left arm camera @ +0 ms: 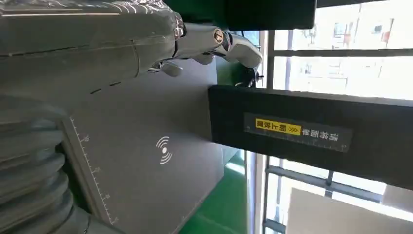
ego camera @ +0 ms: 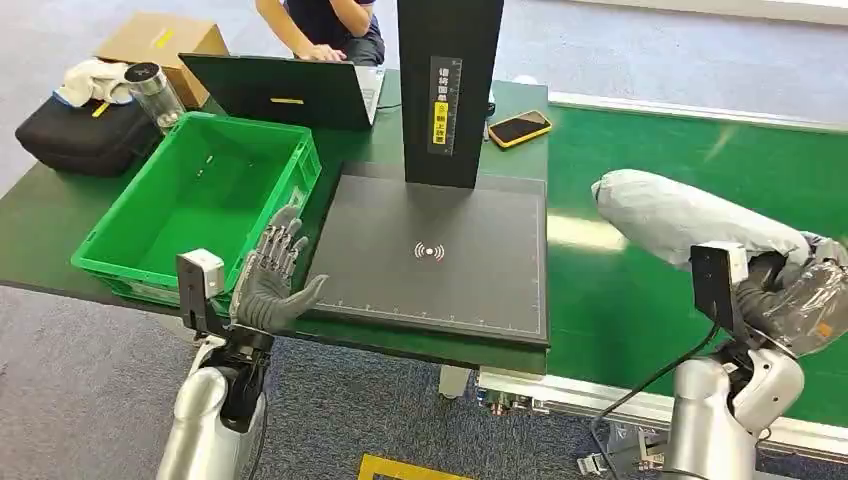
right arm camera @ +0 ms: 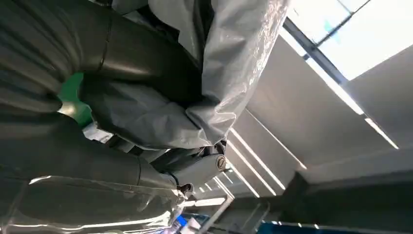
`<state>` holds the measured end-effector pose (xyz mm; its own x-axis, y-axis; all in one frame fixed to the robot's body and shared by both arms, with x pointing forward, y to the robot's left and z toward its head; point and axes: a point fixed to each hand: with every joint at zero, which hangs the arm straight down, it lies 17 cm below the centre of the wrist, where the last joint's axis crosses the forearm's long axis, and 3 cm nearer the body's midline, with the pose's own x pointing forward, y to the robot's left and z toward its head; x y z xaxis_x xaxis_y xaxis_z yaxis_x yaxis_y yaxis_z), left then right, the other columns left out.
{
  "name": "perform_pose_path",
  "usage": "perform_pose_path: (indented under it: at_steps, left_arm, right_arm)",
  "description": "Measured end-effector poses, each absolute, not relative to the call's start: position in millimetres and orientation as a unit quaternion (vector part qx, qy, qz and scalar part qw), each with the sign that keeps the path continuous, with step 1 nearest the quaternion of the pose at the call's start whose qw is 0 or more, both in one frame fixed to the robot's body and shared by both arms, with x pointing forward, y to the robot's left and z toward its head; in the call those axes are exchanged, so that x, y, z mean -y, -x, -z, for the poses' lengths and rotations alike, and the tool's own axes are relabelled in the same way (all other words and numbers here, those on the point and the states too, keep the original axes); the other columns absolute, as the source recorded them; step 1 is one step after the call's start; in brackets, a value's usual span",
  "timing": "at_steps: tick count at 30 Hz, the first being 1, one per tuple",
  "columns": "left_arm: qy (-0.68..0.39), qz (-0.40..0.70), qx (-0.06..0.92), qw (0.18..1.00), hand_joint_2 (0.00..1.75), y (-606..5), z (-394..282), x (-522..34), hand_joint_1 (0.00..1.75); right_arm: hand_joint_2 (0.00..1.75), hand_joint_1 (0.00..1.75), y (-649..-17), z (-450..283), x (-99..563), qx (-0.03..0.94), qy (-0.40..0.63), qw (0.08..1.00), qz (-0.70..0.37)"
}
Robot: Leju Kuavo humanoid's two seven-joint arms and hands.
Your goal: Moved the parcel from conveyor to table for the left to box.
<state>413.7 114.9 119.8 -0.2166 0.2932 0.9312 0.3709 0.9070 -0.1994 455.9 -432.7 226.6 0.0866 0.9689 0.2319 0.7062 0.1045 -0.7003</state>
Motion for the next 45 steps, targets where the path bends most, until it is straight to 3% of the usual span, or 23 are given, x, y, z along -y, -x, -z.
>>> perform_pose_path:
  at_steps: [7,18,36,45]
  left_arm:
    - [0.215,0.03,0.783,0.583,1.75,-421,-123,-114,0.0]
    - [0.22,0.028,0.785,0.579,1.75,-430,-124,-112,0.0]
    - [0.231,0.037,0.778,0.583,1.75,-427,-112,-105,0.0]
    - [0.239,0.045,0.775,0.583,1.75,-428,-112,-98,0.0]
  right_arm:
    - [1.75,1.75,-447,-259,391,0.685,0.64,0.293,-0.191]
    - [1.75,1.75,-467,-242,263,0.729,0.56,0.253,-0.3]
    - [1.75,1.75,-451,-128,108,0.761,0.362,0.206,-0.497]
    - [1.75,1.75,-427,-90,65,0.758,0.29,0.184,-0.555]
